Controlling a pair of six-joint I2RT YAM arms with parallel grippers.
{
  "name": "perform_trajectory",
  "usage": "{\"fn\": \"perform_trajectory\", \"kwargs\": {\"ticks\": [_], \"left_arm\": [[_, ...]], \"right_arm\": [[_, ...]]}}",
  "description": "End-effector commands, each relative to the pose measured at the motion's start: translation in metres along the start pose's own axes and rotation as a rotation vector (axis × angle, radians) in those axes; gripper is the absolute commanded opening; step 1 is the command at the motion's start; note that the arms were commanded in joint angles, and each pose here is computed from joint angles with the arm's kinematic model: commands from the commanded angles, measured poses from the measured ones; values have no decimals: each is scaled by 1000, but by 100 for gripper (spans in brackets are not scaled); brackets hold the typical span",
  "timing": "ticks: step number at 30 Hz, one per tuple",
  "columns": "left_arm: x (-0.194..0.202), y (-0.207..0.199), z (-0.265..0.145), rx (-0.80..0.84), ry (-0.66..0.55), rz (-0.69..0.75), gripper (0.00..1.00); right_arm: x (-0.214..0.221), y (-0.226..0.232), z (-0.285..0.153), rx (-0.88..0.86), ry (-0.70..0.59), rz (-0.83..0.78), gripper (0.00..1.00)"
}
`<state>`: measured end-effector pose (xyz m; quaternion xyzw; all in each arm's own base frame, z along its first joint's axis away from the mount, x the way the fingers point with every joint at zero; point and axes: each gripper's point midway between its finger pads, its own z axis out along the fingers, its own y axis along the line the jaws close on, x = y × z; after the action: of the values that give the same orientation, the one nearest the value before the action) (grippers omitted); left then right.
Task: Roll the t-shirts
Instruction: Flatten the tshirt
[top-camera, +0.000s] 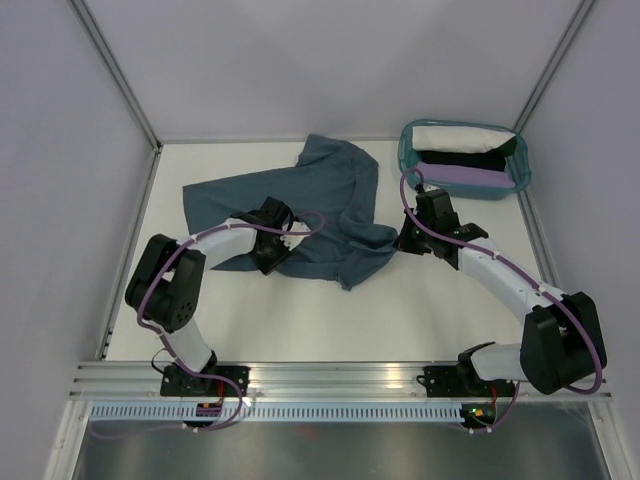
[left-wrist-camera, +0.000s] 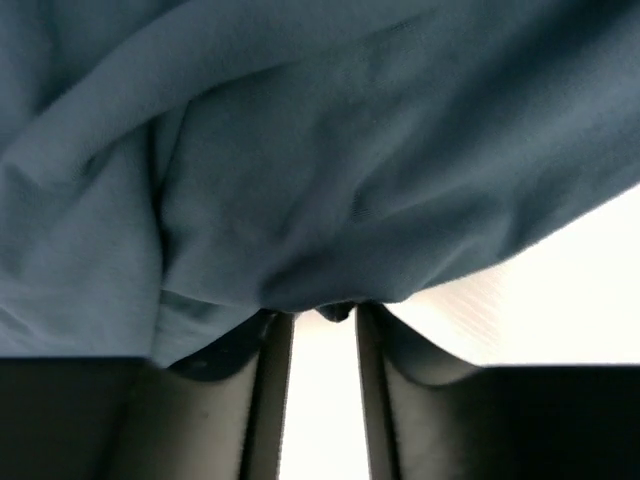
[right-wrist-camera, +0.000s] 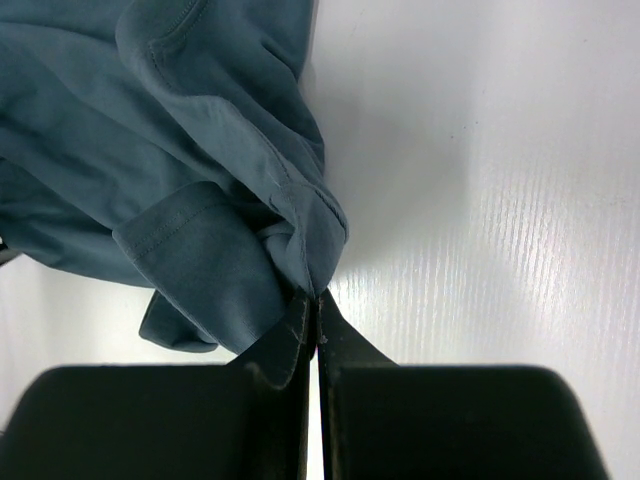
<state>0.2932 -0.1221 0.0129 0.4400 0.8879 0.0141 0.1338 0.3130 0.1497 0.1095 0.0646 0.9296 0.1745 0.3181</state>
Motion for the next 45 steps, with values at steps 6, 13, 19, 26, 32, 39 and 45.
{"fn": "perform_trajectory", "kwargs": {"ticks": [6, 13, 19, 26, 32, 39, 45], "left_arm": [[16, -4, 22, 6, 64, 12, 2], [39, 38, -51, -128, -12, -37, 2], [78, 92, -142, -301, -110, -199, 2], [100, 96, -257, -563, -225, -231, 2], [109, 108, -396, -896, -402, -314, 2], [89, 134, -418, -957, -435, -329, 2], [37, 195, -407, -970, -456, -366, 2]], "right_arm": [[-29, 8, -15, 0, -84, -21, 1], [-80, 1, -67, 40, -233, -14, 0], [-109, 7, -132, 44, -355, -42, 0], [-119, 34, -220, -77, -468, -61, 0], [-138, 60, -324, -175, -620, -90, 0], [-155, 73, -286, -200, -565, -83, 0], [-228, 116, -212, -264, -531, -94, 0]]}}
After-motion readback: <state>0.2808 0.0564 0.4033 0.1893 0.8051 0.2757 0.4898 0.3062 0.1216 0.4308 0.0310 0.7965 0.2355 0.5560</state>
